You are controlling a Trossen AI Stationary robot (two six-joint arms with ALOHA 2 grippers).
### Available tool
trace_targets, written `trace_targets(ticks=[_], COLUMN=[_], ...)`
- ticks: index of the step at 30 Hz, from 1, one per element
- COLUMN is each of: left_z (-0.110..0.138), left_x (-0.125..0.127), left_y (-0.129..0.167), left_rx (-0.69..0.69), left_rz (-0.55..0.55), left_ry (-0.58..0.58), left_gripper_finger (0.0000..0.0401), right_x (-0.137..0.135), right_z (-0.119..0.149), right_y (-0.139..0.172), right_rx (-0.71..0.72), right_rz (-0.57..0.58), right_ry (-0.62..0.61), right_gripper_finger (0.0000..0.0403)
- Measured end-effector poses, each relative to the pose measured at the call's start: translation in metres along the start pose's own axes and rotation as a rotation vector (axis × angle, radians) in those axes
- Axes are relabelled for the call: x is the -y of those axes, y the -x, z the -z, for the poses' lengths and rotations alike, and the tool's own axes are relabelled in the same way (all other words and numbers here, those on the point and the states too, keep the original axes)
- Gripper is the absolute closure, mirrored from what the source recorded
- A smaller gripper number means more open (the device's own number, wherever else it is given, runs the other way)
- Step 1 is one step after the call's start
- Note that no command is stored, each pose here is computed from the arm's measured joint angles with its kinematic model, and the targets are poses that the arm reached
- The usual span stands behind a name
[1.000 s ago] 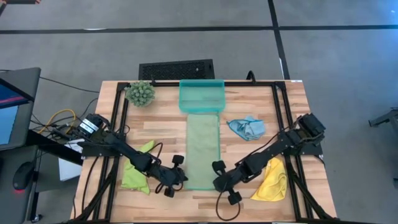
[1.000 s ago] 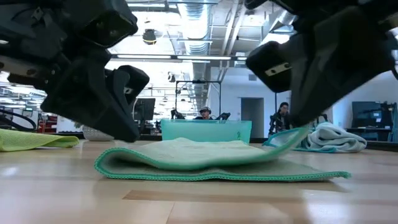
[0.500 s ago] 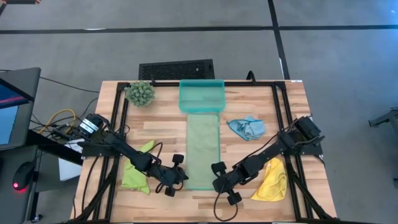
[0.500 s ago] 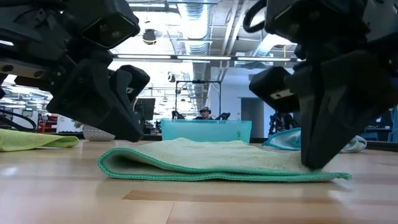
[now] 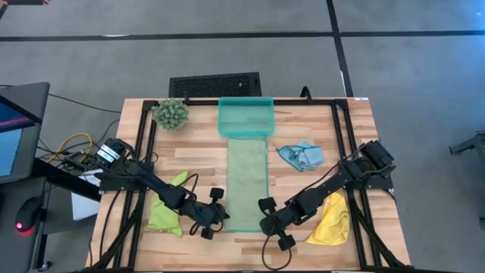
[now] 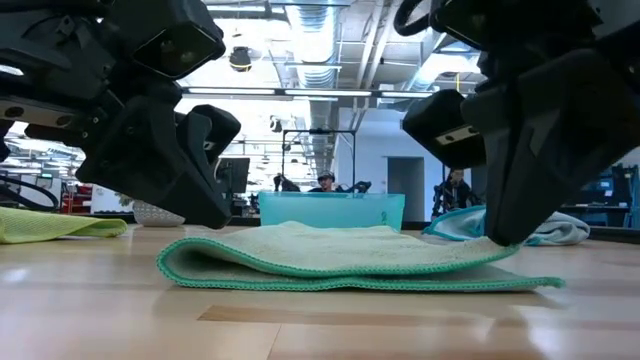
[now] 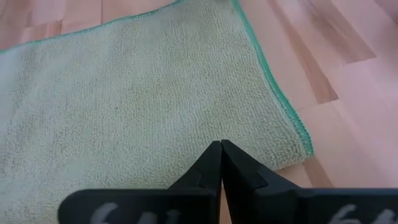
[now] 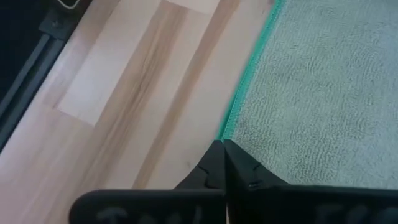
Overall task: Fold microfiber towels
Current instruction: Fold the green towel
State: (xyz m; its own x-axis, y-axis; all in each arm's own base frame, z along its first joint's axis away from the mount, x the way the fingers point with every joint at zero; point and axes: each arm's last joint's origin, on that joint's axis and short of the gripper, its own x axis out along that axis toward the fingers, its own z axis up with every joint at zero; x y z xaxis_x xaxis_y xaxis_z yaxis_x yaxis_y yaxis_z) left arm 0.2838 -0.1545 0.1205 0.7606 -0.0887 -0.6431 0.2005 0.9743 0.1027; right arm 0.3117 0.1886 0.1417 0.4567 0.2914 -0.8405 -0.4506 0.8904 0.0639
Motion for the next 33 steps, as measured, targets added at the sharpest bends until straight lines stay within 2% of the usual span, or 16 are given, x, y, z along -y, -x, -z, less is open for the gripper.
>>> trace_targets(ticks=[7, 33], left_z=[0.009, 0.009], left_x=[-0.005, -0.007], left_y=[-0.001, -0.001], left_rx=[-0.031, -0.036], left_rz=[-0.029, -0.032], left_ry=[0.01, 0.015], left_gripper_finger=[0.0401, 0.0401], right_x=[-0.005, -0.011], right_z=[0.0, -0.001], right_y=[0.002, 0.0], right_rx=[0.002, 0.012], right_rz=[-0.006, -0.081], right_ry=[-0.001, -0.045], right_gripper_finger=[0.0391, 0.0391])
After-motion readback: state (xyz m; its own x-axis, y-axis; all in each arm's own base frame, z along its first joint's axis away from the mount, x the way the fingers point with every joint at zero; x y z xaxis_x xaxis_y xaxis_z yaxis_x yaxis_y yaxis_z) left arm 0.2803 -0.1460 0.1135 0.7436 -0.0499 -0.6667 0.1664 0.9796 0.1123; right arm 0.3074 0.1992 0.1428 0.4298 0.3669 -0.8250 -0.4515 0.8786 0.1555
